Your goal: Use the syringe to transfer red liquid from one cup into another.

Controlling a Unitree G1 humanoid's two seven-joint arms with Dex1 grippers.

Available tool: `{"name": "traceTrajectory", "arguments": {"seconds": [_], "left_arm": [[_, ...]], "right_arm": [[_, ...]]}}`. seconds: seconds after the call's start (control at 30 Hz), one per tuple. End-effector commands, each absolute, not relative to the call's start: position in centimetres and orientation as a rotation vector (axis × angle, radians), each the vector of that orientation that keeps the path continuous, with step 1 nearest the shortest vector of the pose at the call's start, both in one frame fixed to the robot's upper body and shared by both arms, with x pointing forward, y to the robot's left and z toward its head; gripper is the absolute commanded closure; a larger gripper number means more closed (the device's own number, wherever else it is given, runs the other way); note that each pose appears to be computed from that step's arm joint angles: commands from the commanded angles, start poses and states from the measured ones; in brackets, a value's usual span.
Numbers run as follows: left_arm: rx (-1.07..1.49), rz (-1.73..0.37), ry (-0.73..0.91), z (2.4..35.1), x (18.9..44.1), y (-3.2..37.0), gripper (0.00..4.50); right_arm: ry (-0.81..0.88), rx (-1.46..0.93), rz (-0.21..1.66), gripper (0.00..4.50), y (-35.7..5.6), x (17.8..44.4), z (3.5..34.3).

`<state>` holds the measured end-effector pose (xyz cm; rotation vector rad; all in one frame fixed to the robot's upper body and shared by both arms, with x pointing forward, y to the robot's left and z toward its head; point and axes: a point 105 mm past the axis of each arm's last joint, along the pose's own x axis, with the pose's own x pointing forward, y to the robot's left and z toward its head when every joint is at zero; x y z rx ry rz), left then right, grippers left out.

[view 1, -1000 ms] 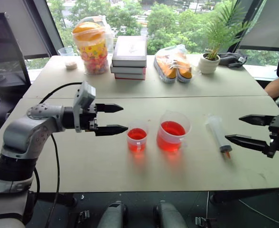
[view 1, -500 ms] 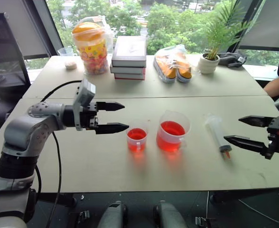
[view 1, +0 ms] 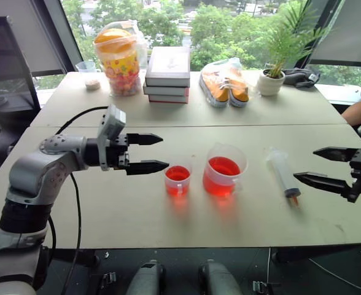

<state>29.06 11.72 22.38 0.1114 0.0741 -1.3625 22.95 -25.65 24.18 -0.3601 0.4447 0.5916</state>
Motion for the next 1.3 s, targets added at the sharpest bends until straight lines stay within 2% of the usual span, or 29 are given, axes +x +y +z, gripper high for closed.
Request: {"name": "traceTrajectory", "arguments": {"seconds": [0.03,0.2,0.33,0.5,0.77,1.13,1.17,1.2,1.3], "left_arm": [[0.144,-1.367,0.042,23.1,28.7,11.7,0.0],[0.147,-1.376,0.035,23.1,28.8,11.4,0.0],[0.153,-1.391,0.033,22.7,28.8,11.1,0.0],[0.155,-1.393,0.02,22.4,29.0,10.7,0.0],[0.139,-1.372,0.009,22.0,28.6,10.5,0.0],[0.129,-1.317,0.001,22.0,28.2,10.9,0.0],[0.127,-1.315,0.0,22.0,28.2,10.9,0.0],[0.126,-1.314,0.0,22.0,28.2,10.9,0.0],[0.126,-1.313,0.001,22.0,28.2,10.9,0.0]], "right_arm": [[0.426,-0.383,0.576,0.05,-25.9,23.3,24.6],[0.466,-0.333,0.49,0.05,-27.4,25.5,24.0],[0.64,-0.192,0.366,0.05,-29.7,27.9,22.1],[0.814,-0.041,0.303,0.05,-30.5,31.0,20.2],[0.988,-0.13,0.274,0.05,-31.1,34.7,16.5],[1.098,-0.2,0.363,0.05,-29.5,36.3,13.0],[1.105,-0.211,0.374,0.58,-29.3,36.3,12.8],[1.111,-0.231,0.384,0.85,-29.2,36.4,12.7],[1.127,-0.265,0.403,2.43,-28.9,36.4,12.2]]}}
